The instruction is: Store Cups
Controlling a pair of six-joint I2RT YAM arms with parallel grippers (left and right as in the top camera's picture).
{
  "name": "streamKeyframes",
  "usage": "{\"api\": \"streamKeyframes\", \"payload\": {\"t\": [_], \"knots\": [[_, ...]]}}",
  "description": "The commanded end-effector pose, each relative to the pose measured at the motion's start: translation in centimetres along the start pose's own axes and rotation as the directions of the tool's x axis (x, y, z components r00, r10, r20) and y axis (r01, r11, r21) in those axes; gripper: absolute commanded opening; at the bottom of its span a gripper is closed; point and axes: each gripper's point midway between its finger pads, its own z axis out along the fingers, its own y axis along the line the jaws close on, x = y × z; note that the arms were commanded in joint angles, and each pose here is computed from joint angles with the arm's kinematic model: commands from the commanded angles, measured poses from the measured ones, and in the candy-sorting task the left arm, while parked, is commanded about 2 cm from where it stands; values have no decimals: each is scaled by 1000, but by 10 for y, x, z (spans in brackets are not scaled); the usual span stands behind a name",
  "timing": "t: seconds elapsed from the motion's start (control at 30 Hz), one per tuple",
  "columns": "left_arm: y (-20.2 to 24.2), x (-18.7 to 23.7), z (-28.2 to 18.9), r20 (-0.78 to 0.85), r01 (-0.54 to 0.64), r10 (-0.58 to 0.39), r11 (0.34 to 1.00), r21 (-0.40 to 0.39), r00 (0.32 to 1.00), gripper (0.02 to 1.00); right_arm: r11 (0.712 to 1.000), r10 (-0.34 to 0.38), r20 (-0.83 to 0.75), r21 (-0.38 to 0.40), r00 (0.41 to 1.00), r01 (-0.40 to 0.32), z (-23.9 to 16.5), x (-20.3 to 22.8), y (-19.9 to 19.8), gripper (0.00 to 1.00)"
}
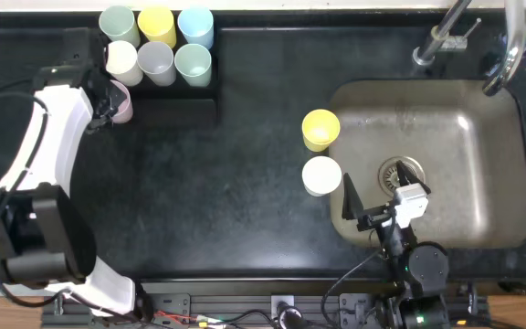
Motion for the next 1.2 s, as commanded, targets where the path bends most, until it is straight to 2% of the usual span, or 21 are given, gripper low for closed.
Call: {"api": "streamKeyframes", "payload": {"t": [0.03, 0.23, 0.4, 0.43, 0.47, 0.63, 0.73, 0.83, 0.93, 1.07, 1.2], "knots": [[3, 5, 11, -31, 26, -27, 1000, -16, 999, 117, 1000, -3, 4, 14, 1000, 3, 0, 3, -3, 998], [2, 4, 11, -27, 28, -28, 1000, -12, 999, 255, 1000, -3, 4, 14, 1000, 3, 0, 3, -3, 998], [1, -5, -8, 9, 42, -43, 999, 26, 999, 470, 1000, -3, 4, 14, 1000, 3, 0, 3, -3, 998], [1, -9, -16, 24, 48, -49, 998, 42, 999, 557, 1000, -3, 4, 14, 1000, 3, 0, 3, -3, 998], [1, -12, -26, 40, 54, -57, 997, 60, 998, 592, 1000, -3, 4, 14, 1000, 3, 0, 3, -3, 998], [3, -27, -87, 125, 74, -98, 980, 183, 987, 676, 1000, -3, 4, 14, 1000, 3, 0, 3, -3, 998], [-14, -28, -128, 188, 33, -91, 956, 290, 978, 790, 1000, -3, 4, 14, 1000, 3, 0, 3, -3, 996], [-62, -12, -171, 263, -127, 17, 904, 407, 965, 879, 1000, -3, 4, 14, 1000, 3, 0, 3, -3, 998], [-117, 26, -202, 305, -275, 132, 827, 491, 943, 904, 1000, -3, 4, 14, 1000, 3, 0, 3, -3, 996], [-176, 101, -220, 291, -414, 299, 722, 554, 909, 917, 1000, -3, 4, 14, 1000, 3, 0, 3, -3, 996], [-215, 175, -214, 248, -507, 452, 650, 566, 857, 915, 1000, -3, 4, 14, 1000, 3, 0, 3, -3, 998]]}}
